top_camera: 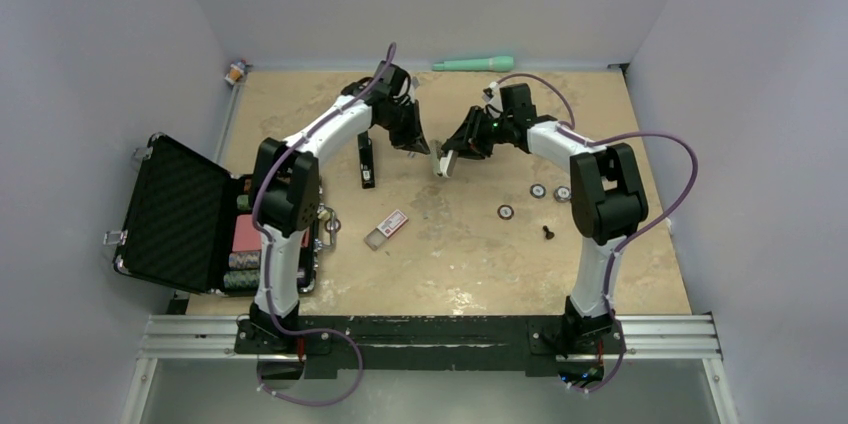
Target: Unload the staples from the stapler
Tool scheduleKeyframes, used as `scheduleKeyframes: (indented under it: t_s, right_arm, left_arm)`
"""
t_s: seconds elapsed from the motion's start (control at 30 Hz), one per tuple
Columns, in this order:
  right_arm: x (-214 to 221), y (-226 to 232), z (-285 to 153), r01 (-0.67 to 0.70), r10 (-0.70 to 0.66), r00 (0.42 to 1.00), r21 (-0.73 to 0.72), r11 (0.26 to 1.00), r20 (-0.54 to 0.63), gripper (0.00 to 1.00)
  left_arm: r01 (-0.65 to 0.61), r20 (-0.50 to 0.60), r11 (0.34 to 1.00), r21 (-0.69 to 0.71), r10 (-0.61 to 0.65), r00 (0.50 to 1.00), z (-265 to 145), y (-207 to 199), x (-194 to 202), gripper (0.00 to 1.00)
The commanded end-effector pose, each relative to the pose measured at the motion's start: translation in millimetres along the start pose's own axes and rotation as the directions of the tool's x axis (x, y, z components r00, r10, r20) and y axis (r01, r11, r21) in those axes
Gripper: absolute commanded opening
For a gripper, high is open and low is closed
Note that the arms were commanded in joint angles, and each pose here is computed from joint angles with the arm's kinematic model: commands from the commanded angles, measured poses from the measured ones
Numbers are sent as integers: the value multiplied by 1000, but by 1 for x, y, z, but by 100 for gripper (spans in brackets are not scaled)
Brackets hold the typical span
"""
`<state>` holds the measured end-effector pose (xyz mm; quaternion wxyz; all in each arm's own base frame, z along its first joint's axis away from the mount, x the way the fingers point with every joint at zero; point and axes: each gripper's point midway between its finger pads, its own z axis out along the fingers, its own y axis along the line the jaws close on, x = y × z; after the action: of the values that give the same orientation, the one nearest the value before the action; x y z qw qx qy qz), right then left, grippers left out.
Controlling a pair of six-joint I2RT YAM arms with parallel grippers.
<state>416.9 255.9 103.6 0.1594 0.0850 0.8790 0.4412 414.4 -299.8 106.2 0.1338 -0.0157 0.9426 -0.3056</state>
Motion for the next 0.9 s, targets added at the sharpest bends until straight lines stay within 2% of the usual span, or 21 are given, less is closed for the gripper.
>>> scheduleKeyframes:
  t_s: [0.0, 0.23, 0.27, 0.33, 0.43, 0.47, 0.53, 0.63, 0.77, 0.87]
  right_arm:
    - [-15, 16, -10, 59, -57, 997, -40, 997, 52, 0]
    - [-12, 23, -15, 75, -72, 996, -61, 995, 48, 0]
    - [-11, 26, -17, 79, -75, 996, -71, 994, 46, 0]
    - [-10, 33, -21, 93, -89, 995, -89, 992, 47, 0]
    - [-11, 46, -32, 118, -112, 992, -109, 987, 62, 0]
    - [-11, 51, -35, 126, -119, 991, -118, 985, 64, 0]
    - [-9, 63, -42, 141, -133, 989, -147, 979, 64, 0]
    - [-7, 82, -56, 171, -160, 985, -191, 967, 71, 0]
    - [-6, 112, -77, 215, -196, 976, -264, 940, 96, 0]
    - [0, 143, -96, 236, -211, 972, -363, 902, 107, 0]
  left_arm:
    - [-72, 88, 996, -55, 76, 993, -43, -2, -8, 0]
    - [-101, 113, 986, -132, 117, 987, -77, 18, 14, 0]
    - [-109, 122, 986, -127, 124, 985, -82, 18, 18, 6]
    - [-133, 146, 985, -109, 148, 978, -95, 13, 24, 30]
    - [-167, 179, 982, -90, 180, 967, -116, 6, 30, 56]
    - [-182, 187, 980, -77, 194, 963, -123, 2, 32, 68]
    - [-217, 205, 976, -36, 220, 954, -139, -8, 37, 82]
    - [-252, 225, 968, 14, 242, 944, -159, -20, 44, 91]
    - [-311, 276, 942, 130, 267, 923, -192, -47, 53, 92]
    - [-413, 358, 865, 286, 303, 883, -222, -84, 58, 96]
